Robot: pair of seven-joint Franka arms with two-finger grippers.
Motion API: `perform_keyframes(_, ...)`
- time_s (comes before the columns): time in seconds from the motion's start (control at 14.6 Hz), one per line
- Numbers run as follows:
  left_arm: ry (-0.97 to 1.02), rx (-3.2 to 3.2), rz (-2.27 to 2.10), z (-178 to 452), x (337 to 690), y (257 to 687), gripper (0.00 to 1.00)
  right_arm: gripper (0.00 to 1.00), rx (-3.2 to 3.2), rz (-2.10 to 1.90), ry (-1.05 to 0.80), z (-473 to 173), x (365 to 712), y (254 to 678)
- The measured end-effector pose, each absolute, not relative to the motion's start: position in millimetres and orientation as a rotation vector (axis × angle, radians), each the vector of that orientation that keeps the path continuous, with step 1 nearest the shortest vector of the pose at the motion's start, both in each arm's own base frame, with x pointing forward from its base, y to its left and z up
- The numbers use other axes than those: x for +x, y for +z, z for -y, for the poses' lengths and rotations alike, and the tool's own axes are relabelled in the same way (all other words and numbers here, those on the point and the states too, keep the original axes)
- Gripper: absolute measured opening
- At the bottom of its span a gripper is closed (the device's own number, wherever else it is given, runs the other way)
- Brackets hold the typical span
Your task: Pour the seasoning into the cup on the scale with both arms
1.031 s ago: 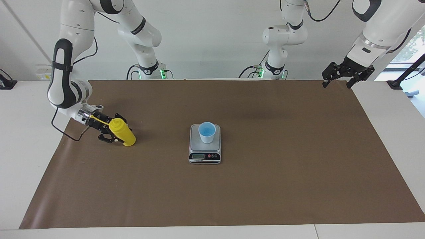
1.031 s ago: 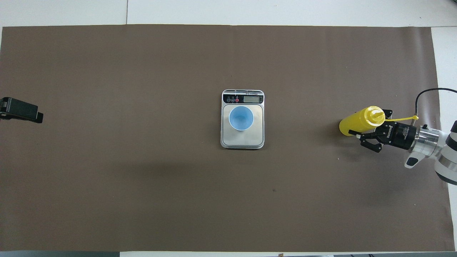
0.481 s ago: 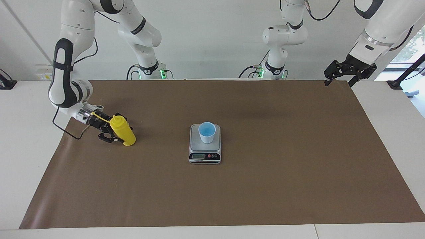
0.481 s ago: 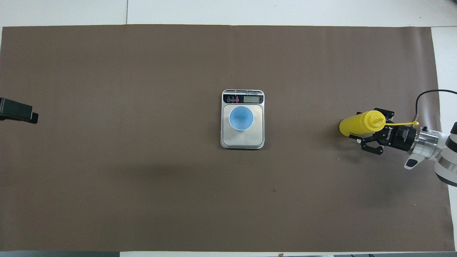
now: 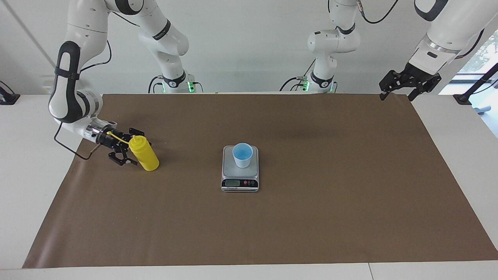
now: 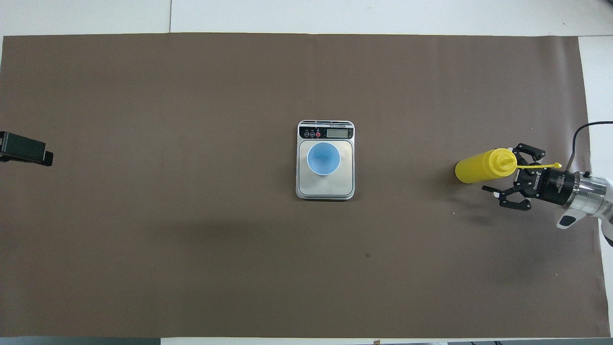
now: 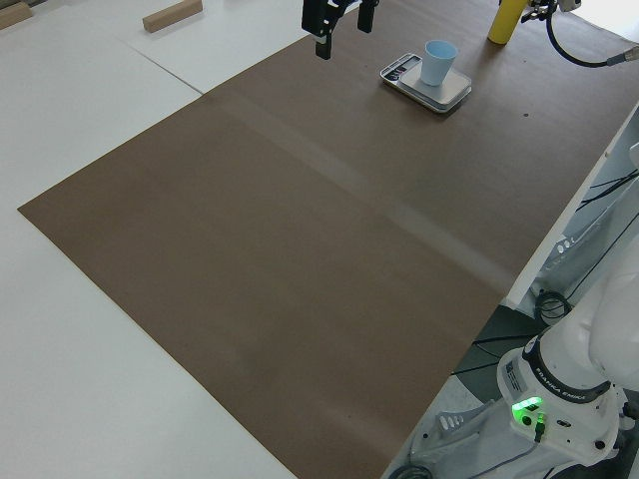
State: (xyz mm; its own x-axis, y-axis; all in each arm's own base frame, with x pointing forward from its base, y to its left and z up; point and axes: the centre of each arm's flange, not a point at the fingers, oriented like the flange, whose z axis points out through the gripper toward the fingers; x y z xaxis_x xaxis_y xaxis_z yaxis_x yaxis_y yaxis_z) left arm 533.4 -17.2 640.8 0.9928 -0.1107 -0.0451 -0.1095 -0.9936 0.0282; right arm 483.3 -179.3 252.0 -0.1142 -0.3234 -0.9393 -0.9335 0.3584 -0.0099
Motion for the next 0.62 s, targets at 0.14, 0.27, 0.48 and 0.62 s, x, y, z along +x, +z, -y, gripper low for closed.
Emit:
perform_keyframes(0.14,-0.073,3.11,0.178,18.9,533.3,640.8,1.0,1.0,-1.139,-1.648,0.79,199.7,472.8,254.3)
perform_keyframes(0.27,-0.073,3.11,0.182,20.3,533.3,640.8,1.0,1.0,-1.147,-1.649,0.789,213.5,466.3,256.7)
perform_keyframes(0.48,-0.073,3.11,0.197,25.1,533.1,640.8,1.0,1.0,-1.236,-1.63,0.775,231.4,469.7,273.1)
perform_keyframes(0.62,-0.073,3.11,0.202,26.8,533.0,640.8,1.0,1.0,-1.381,-1.589,0.746,248.8,484.5,306.3)
